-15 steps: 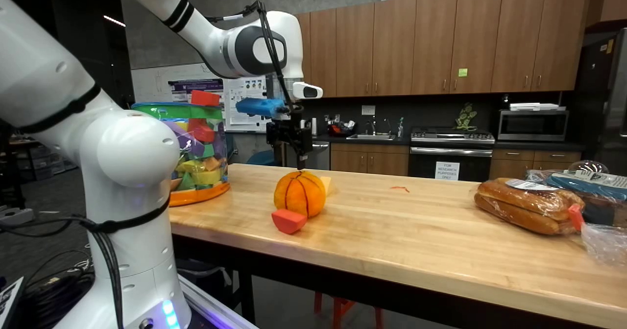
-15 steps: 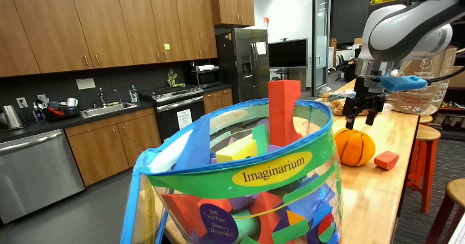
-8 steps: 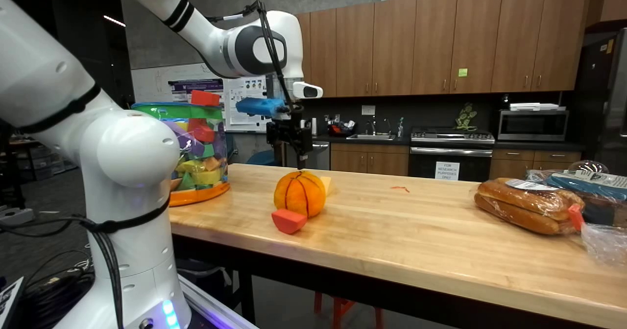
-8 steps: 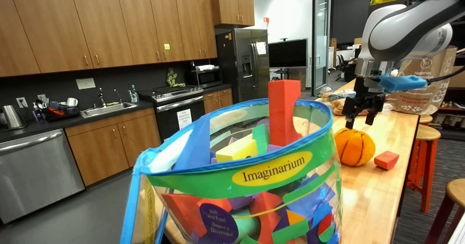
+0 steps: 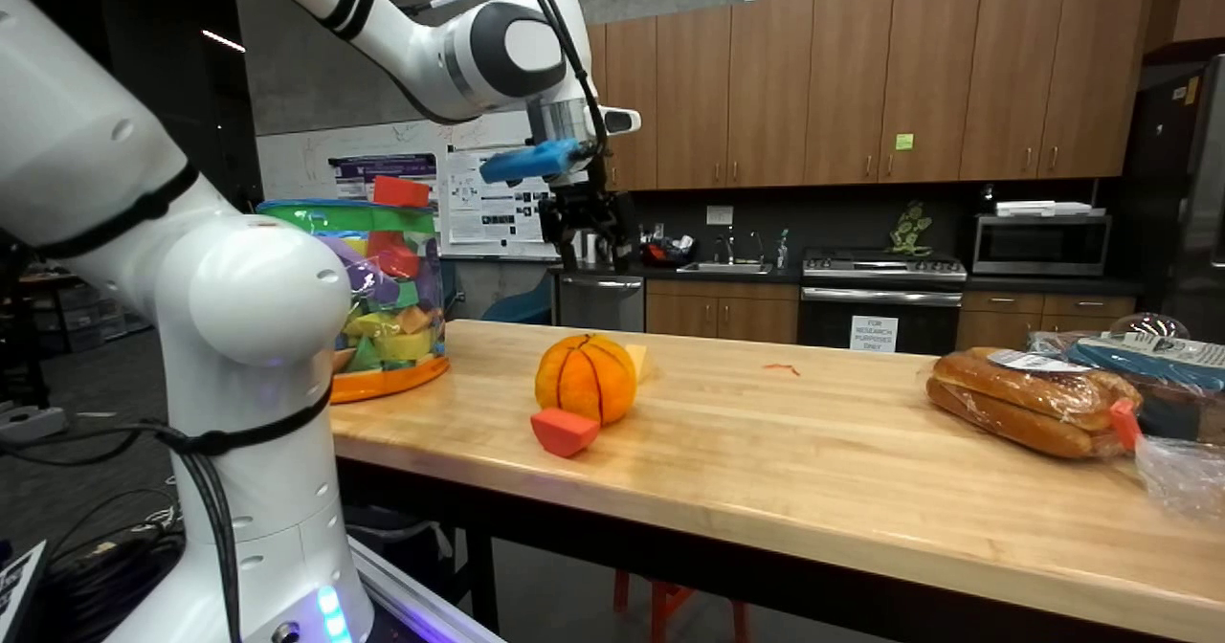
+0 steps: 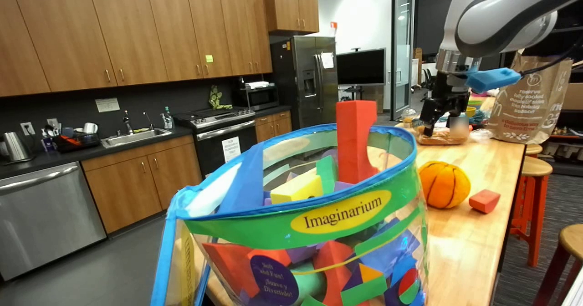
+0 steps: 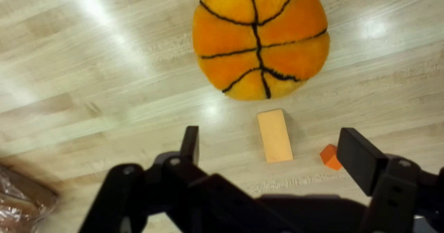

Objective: Pick up the orange triangular block and place it in the bag

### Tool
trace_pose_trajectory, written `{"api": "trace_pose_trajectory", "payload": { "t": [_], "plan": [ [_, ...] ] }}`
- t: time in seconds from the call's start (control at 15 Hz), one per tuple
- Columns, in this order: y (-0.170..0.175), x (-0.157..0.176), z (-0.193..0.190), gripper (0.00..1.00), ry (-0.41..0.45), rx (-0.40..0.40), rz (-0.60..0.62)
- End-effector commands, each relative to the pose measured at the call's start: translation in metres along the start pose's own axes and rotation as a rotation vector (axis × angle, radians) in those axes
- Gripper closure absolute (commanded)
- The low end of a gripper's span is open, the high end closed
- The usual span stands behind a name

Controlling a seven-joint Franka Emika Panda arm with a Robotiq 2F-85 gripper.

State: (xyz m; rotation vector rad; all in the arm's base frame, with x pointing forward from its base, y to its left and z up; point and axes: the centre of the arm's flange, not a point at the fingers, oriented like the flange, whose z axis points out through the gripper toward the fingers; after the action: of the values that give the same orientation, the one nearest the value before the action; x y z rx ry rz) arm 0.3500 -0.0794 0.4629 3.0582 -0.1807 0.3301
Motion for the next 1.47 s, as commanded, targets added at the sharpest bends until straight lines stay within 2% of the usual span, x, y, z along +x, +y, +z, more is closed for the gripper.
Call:
{"api": "trace_pose_trajectory", "payload": {
  "t": [0.0,0.27,0.6,1.07,1.4],
  "plan": [
    [-0.015,0.047,-0.014,0.00,0.018,-0.051,-0.115],
    [-0.044,0.082,-0.013,0.00,0.021,-0.042,-0.224],
    [-0.067,0.105,0.020,0.00,-0.018,0.005,-0.297],
    [-0.079,0.120,0.087,0.00,-0.117,0.080,-0.278],
    [-0.074,0.127,0.118,0.00,-0.155,0.067,-0.258]
  ]
}}
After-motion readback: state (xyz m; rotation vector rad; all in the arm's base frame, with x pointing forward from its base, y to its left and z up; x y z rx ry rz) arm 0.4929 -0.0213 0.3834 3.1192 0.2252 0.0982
